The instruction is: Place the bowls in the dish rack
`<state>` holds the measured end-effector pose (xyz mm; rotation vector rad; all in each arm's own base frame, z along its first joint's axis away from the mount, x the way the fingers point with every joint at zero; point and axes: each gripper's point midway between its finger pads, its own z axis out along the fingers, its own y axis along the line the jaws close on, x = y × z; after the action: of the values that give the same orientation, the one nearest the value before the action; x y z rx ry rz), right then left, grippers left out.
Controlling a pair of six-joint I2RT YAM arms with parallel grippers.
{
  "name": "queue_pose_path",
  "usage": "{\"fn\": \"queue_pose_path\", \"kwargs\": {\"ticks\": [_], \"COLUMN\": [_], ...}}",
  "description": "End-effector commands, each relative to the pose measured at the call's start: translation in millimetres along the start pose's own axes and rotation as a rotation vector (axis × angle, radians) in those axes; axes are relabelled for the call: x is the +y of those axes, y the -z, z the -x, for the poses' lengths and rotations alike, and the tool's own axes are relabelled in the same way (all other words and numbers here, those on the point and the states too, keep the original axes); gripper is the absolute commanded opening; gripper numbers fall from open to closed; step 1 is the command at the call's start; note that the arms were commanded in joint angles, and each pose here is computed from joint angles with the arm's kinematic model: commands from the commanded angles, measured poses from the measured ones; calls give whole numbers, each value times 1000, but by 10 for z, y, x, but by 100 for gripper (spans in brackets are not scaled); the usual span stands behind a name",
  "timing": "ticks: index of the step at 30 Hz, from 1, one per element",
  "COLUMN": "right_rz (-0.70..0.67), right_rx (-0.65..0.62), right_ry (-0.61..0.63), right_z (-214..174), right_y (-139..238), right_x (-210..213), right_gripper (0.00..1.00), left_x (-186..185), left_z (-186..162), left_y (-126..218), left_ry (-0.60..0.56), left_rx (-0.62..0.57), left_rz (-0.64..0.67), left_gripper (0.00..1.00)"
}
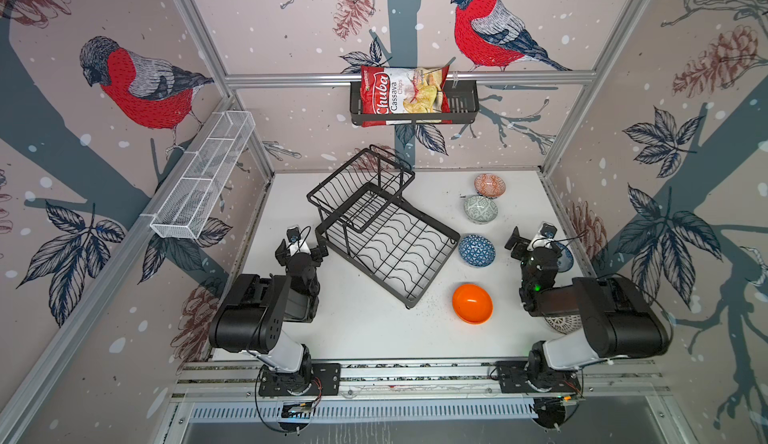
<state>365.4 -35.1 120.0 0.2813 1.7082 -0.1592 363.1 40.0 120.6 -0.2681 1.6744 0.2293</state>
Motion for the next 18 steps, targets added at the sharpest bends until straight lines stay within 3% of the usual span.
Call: {"fn": "queue_pose_path", "kwargs": {"ticks": [1,7,12,18], "right_rz": [-12,-38,-145,-260], "right_rx": [-31,-38,87,60], "right_ry": [-16,-12,-1,-3], "right_z": [75,153,278,552], "right_y": [-1,-16,-293,-223], "right_x": [-19,-35,-80,-72], "right_gripper": [100,100,100,100], "left_x": [-12,-13,-19,12], "left_z": [122,116,113,139], "left_y": [-2,-3,-8,10], "left_ry": [10,8,6,15], "left_rx": [-47,-45,-42,-54], "left_rz": [-3,-4,-6,13], "left_gripper": [99,99,99,97]}}
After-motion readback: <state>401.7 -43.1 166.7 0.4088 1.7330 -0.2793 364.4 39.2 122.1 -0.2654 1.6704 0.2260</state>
